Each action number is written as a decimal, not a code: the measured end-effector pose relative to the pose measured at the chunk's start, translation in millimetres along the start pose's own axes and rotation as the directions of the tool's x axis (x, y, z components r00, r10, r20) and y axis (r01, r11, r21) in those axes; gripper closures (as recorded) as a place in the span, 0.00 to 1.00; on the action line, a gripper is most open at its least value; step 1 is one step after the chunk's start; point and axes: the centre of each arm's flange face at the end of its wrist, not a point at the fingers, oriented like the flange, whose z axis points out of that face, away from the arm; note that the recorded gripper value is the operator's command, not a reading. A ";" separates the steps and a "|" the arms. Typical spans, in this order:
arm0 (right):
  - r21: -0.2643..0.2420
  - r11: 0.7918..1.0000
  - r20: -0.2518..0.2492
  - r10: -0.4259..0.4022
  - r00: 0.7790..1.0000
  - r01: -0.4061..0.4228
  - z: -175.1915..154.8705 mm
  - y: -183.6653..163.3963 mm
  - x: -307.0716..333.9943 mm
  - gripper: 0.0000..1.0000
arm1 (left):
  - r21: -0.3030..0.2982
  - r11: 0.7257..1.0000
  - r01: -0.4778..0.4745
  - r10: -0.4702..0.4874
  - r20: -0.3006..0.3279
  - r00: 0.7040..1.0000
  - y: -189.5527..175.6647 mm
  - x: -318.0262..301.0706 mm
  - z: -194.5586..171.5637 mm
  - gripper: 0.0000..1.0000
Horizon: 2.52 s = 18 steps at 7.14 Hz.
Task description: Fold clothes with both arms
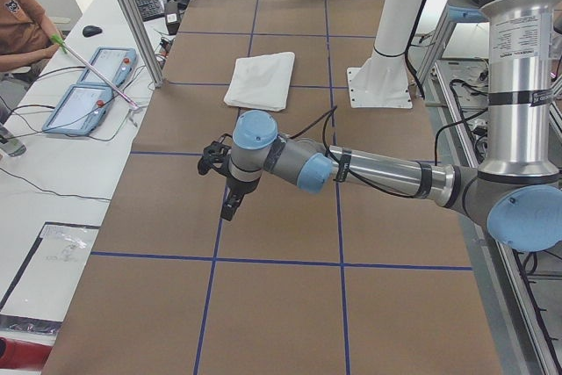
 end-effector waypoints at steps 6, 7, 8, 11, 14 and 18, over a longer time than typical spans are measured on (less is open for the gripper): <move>0.038 0.999 0.006 -0.037 0.999 0.037 -17.3 -9.2 -15.0 0.00 | 0.008 1.000 -0.015 0.015 0.002 1.000 2.9 -5.9 -3.3 0.00; 0.040 0.999 0.006 -0.038 0.999 0.037 -17.7 -8.7 -15.6 0.00 | 0.008 1.000 -0.015 0.015 0.001 1.000 4.2 -6.6 -3.0 0.00; 0.038 0.999 0.006 -0.035 0.999 0.035 -16.9 -7.2 -15.1 0.00 | 0.008 1.000 -0.015 0.015 0.001 1.000 4.7 -6.8 -3.1 0.00; 0.032 0.999 0.007 -0.027 1.000 0.027 -14.1 -6.7 -12.6 0.00 | 0.010 1.000 -0.018 0.018 -0.011 1.000 3.7 -4.5 -3.9 0.00; 0.029 0.999 0.016 -0.021 1.000 0.021 -12.3 -3.7 -10.5 0.00 | 0.012 1.000 -0.020 0.020 -0.042 0.999 1.8 -0.3 -4.4 0.00; 0.032 0.999 0.048 0.001 0.999 -0.003 -11.2 8.4 -4.5 0.00 | -0.017 1.000 0.006 -0.007 -0.037 0.999 9.6 -12.4 8.2 0.00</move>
